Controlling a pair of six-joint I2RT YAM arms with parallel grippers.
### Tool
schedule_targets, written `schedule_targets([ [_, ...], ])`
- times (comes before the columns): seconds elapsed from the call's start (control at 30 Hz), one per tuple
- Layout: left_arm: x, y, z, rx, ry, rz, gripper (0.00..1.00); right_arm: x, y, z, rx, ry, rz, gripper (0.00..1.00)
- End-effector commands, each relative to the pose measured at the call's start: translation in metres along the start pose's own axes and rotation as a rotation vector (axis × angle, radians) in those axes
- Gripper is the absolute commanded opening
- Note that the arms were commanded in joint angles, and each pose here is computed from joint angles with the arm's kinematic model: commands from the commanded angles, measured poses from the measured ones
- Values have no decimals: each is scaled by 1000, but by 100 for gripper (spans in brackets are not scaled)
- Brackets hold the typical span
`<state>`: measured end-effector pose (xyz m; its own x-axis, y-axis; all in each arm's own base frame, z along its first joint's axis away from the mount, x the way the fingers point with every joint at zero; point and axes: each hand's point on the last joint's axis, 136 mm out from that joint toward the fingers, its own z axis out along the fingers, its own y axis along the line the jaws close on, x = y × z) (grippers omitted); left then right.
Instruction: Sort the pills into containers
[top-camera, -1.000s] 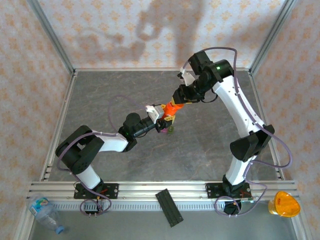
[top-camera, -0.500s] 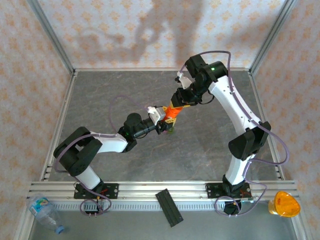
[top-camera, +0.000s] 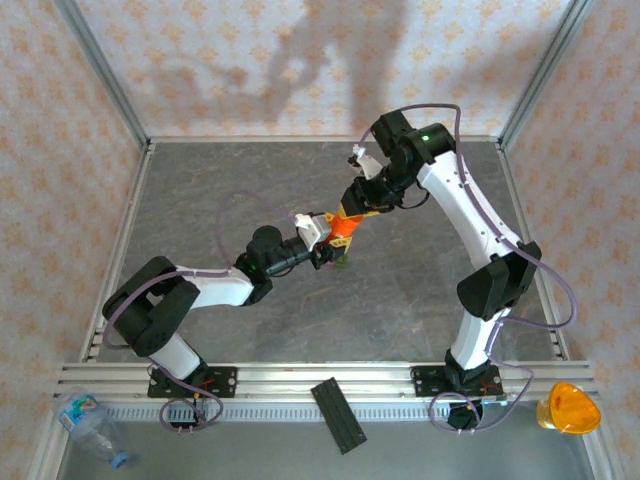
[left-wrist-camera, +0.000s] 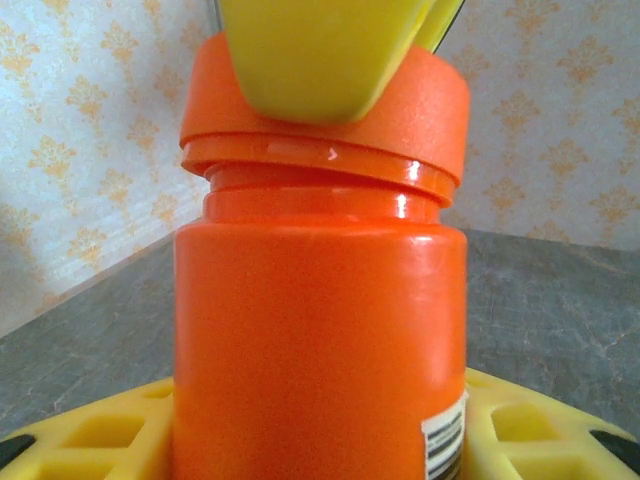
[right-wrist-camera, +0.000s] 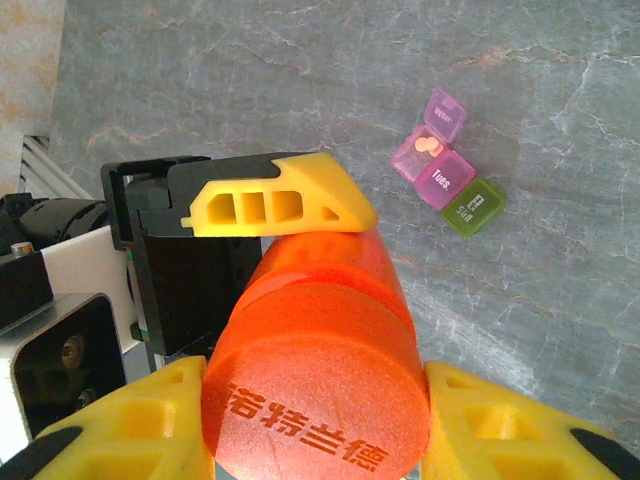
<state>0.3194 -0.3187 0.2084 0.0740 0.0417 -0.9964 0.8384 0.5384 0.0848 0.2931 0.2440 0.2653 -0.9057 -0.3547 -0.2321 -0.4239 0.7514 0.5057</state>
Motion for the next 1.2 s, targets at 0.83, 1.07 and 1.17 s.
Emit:
schedule_targets([
  [0.83, -68, -4, -7, 3, -198, 72, 0, -6, 19, 7, -116, 13, -30, 49],
  [1.07, -62, -2, -4, -3, -185, 62, 0, -12, 18, -1, -99, -19, -28, 56],
  [1.17, -59, -2, -4, -5, -180, 56, 0, -13, 19, -4, -98, -29, -28, 60],
])
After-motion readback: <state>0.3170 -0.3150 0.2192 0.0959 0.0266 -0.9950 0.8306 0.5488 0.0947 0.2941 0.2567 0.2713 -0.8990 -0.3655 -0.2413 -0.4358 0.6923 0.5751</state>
